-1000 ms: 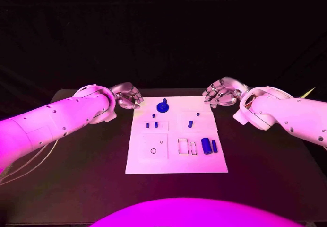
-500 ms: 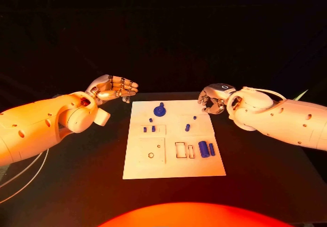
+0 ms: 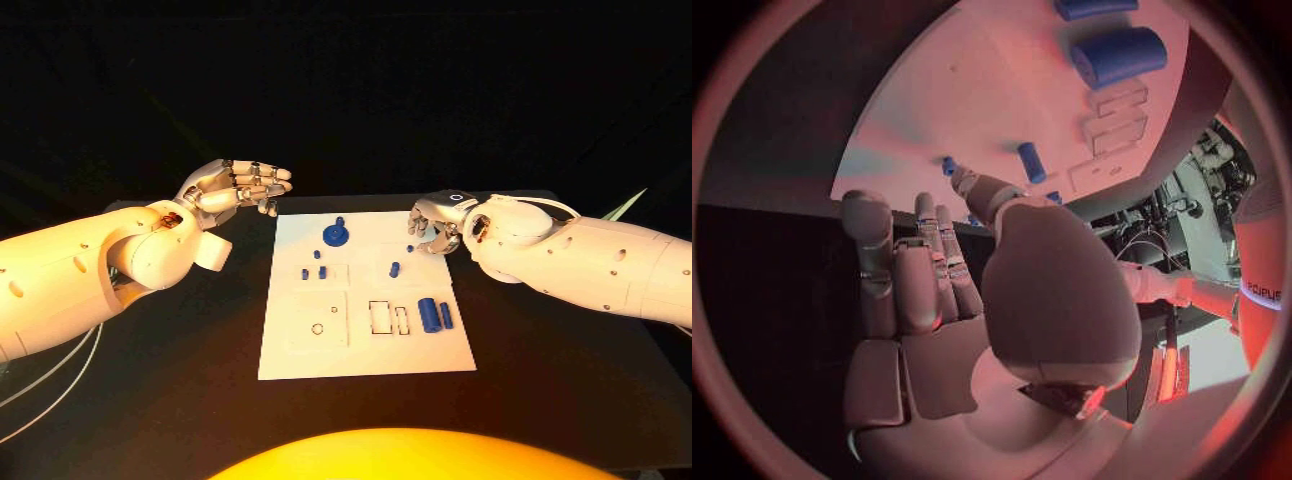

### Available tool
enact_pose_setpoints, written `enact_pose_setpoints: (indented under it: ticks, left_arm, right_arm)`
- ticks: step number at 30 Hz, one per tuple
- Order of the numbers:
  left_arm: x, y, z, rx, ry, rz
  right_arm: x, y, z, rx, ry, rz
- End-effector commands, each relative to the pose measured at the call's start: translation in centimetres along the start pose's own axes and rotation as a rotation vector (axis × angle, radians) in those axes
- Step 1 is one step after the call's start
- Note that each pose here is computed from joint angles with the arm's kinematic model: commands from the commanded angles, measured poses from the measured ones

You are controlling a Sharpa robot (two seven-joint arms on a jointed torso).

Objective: Assemble the parts on the task board

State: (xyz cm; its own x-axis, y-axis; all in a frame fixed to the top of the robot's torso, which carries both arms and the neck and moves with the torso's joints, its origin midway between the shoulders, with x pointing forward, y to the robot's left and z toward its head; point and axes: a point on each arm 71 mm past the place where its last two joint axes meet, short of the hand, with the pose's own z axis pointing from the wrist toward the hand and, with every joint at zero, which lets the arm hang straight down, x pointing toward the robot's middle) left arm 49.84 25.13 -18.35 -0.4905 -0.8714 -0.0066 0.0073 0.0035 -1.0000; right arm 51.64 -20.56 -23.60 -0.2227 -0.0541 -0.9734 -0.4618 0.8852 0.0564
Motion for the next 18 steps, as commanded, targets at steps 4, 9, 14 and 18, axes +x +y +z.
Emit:
enact_pose_setpoints:
  ticks: [4,9,14,18]
  left_arm:
    - [0.49,-0.22,-0.05,0.011,0.012,-0.024]
    - [0.78,-0.30,-0.08,0.014,0.020,-0.035]
    - [1.01,-0.36,-0.07,0.017,0.025,-0.042]
    - [1.07,-0.37,-0.07,0.017,0.026,-0.045]
  right_arm:
    - [0.9,0.0,0.5,0.003,0.018,-0.002]
    - [1.5,0.3,0.7,-0.002,0.024,0.001]
    - [1.9,0.5,1.0,-0.006,0.024,0.010]
    - [2.2,0.6,1.3,-0.006,0.025,0.019]
